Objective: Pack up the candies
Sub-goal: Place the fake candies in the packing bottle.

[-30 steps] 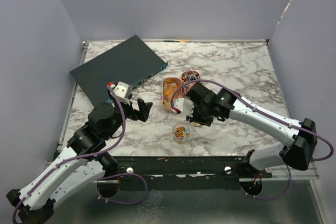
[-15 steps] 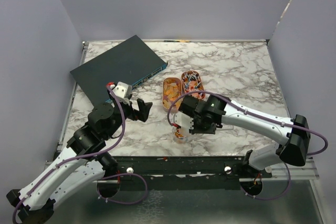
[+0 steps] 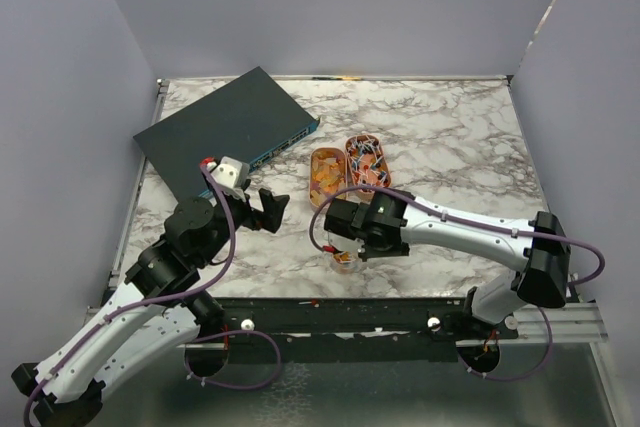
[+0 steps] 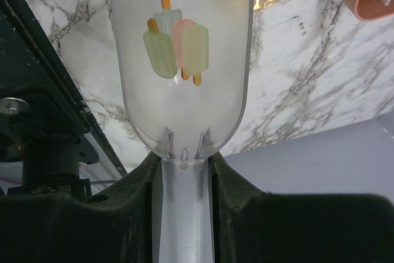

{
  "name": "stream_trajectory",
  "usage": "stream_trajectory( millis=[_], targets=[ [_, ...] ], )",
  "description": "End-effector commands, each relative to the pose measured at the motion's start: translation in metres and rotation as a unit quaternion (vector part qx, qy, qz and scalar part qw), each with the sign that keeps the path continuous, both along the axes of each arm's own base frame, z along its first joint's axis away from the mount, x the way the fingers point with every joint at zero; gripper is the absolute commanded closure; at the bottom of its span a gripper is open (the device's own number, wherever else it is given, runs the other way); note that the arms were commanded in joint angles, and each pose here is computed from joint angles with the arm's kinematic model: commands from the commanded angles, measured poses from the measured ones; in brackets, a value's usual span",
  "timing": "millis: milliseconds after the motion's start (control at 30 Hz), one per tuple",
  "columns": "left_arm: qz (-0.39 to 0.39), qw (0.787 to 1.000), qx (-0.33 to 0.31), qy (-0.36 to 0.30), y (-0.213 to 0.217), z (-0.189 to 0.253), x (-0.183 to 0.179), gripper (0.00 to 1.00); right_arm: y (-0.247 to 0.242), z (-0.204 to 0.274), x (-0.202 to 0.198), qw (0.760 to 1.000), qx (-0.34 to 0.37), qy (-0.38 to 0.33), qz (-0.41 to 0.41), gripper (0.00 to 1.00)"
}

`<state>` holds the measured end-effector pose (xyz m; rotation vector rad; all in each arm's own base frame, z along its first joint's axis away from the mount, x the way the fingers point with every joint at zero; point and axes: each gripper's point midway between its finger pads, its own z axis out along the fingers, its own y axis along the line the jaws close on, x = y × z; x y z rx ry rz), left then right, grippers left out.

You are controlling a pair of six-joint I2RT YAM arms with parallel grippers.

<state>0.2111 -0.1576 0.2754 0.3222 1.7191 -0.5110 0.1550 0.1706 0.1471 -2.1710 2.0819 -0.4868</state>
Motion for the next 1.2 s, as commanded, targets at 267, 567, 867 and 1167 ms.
stream_trajectory(
  millis=[267,567,867,1167],
  targets=[
    [0.0,1.0,-0.006,-0.009,0.003,0.003,-0.003,0.01,0.007,0.025,0.019,0.992,-0.074,-0.1,0.034,1.0],
    [-0.001,1.0,-0.011,-0.015,0.005,0.006,-0.005,0.01,0.012,0.034,0.024,0.985,-0.084,-0.14,0.054,0.99],
    [-0.004,1.0,-0.01,-0.011,0.003,0.004,-0.005,0.01,0.012,0.034,0.021,0.987,-0.053,-0.147,0.046,1.0],
    [-0.024,1.0,-0.004,0.007,-0.007,-0.004,-0.005,0.01,0.028,0.03,0.012,0.986,0.088,-0.142,0.024,1.0]
  ],
)
